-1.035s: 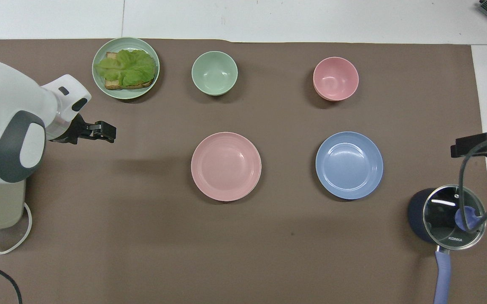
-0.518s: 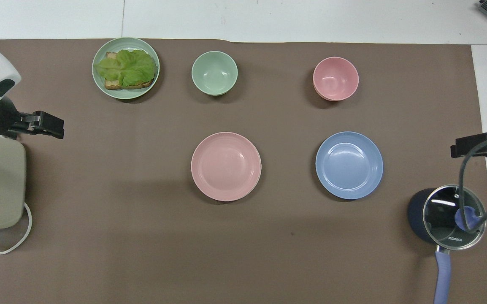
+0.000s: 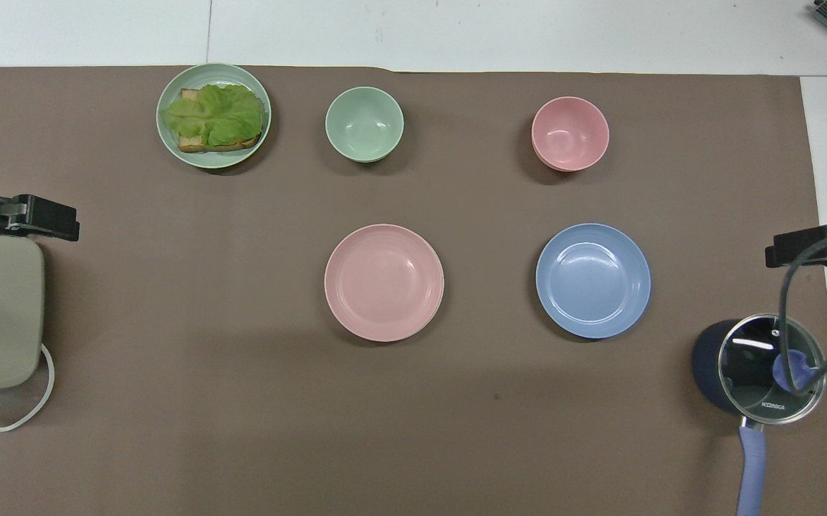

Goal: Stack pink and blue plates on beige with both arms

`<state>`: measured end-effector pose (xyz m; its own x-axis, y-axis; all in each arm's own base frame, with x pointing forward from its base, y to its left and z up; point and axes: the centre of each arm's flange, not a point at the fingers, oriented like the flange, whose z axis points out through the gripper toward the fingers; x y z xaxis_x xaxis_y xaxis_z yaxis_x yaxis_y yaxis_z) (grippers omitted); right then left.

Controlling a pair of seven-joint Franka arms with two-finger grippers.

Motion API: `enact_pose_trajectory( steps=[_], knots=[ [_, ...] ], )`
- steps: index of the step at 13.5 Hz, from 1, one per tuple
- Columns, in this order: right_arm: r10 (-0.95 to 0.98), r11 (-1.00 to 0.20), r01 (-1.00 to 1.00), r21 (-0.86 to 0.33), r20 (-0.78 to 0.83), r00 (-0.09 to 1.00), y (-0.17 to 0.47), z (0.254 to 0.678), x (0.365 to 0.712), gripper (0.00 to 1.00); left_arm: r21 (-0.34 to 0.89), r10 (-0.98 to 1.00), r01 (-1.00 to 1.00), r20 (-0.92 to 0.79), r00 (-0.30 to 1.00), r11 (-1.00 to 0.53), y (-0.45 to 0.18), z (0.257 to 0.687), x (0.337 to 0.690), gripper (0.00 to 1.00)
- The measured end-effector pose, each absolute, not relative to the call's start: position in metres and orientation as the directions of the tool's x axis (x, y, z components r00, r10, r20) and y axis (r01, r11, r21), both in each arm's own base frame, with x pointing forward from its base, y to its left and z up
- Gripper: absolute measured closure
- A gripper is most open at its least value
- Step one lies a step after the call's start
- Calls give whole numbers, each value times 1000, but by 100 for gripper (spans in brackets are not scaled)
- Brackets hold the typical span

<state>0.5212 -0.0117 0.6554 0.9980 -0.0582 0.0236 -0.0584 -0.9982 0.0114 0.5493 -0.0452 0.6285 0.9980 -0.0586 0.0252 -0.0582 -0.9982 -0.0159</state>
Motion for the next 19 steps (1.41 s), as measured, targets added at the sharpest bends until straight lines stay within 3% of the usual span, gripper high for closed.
enact_pose_trajectory(
  steps=[13,19],
  knots=[
    [-75,-997,-75,10,51,996,-30,651,525,0,-16,-56,-56,25,998,-998,-44,628,550,0],
    [-69,-997,-70,12,44,997,-30,578,549,0,-16,-56,-55,24,998,-998,-44,628,550,0]
  ],
)
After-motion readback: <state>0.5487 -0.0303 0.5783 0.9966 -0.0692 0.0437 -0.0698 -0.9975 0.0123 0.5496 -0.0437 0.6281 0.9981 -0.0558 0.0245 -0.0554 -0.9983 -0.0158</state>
